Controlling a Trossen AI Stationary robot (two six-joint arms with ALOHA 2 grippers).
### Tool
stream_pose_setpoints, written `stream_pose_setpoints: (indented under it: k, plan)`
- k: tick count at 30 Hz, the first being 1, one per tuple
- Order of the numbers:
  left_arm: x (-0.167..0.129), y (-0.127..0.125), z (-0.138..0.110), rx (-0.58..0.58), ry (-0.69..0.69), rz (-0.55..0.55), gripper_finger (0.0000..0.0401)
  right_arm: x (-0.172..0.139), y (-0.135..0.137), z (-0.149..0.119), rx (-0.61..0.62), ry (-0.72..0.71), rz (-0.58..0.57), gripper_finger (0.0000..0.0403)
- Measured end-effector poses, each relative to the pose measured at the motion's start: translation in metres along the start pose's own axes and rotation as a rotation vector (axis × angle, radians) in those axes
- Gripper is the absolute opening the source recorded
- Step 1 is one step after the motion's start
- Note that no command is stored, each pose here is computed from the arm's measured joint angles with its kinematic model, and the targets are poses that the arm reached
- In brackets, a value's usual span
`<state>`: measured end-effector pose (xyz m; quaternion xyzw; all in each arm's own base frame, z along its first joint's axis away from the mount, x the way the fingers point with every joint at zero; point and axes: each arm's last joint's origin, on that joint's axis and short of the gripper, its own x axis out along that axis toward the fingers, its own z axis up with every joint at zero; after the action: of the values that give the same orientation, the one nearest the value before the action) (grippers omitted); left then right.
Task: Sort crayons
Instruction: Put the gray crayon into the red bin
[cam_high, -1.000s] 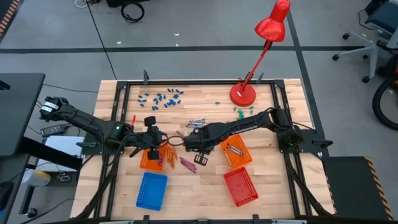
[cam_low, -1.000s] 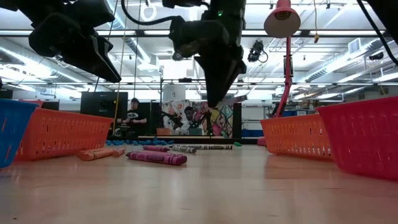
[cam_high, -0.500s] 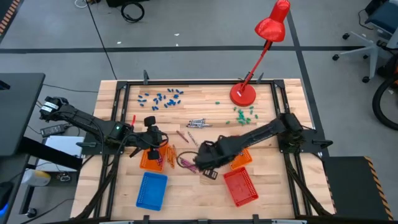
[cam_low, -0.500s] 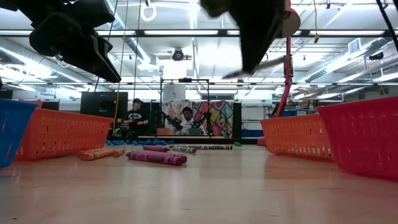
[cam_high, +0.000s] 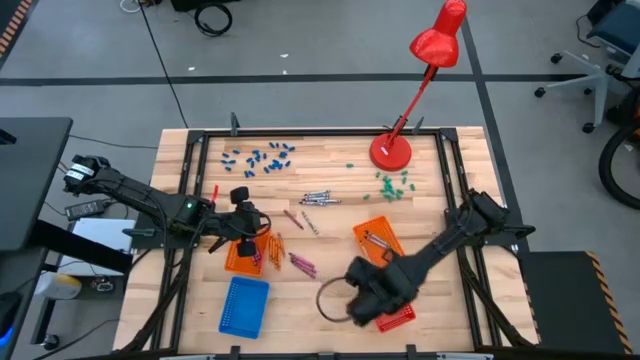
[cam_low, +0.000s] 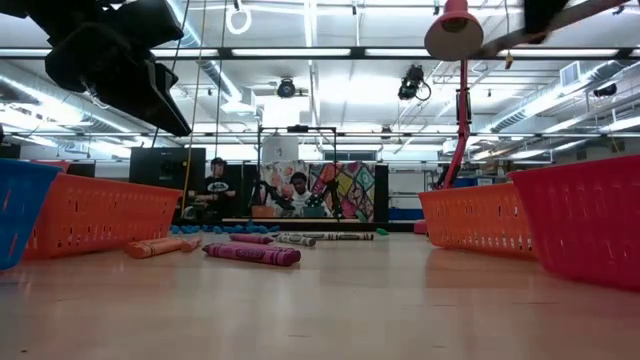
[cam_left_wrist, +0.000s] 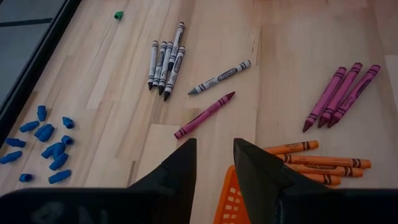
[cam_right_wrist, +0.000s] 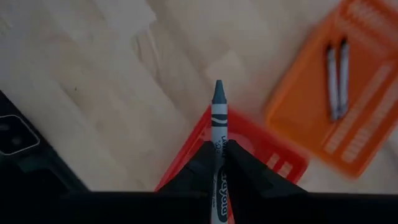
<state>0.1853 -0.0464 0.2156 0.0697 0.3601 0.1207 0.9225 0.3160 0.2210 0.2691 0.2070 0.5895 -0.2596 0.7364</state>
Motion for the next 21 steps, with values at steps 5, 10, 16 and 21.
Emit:
stream_pose_setpoints:
  k: [5, 10, 16, 21]
  plan:
    - [0.000, 0.000, 0.000, 0.008, 0.000, -0.001, 0.0117, 0.008, 0.004, -0.034, 0.099, 0.005, -0.025, 0.0037]
    - [0.000, 0.000, 0.000, 0.017, -0.001, 0.000, 0.0117, 0.034, 0.000, -0.054, 0.176, 0.006, -0.075, 0.0037]
    - [0.001, 0.001, 0.001, 0.045, -0.005, 0.004, 0.0117, 0.069, -0.002, -0.062, 0.212, 0.037, -0.033, 0.0041]
    - [0.002, 0.004, 0.001, 0.058, 0.000, 0.017, 0.0117, 0.090, -0.008, -0.066, 0.242, 0.057, -0.035, 0.0050]
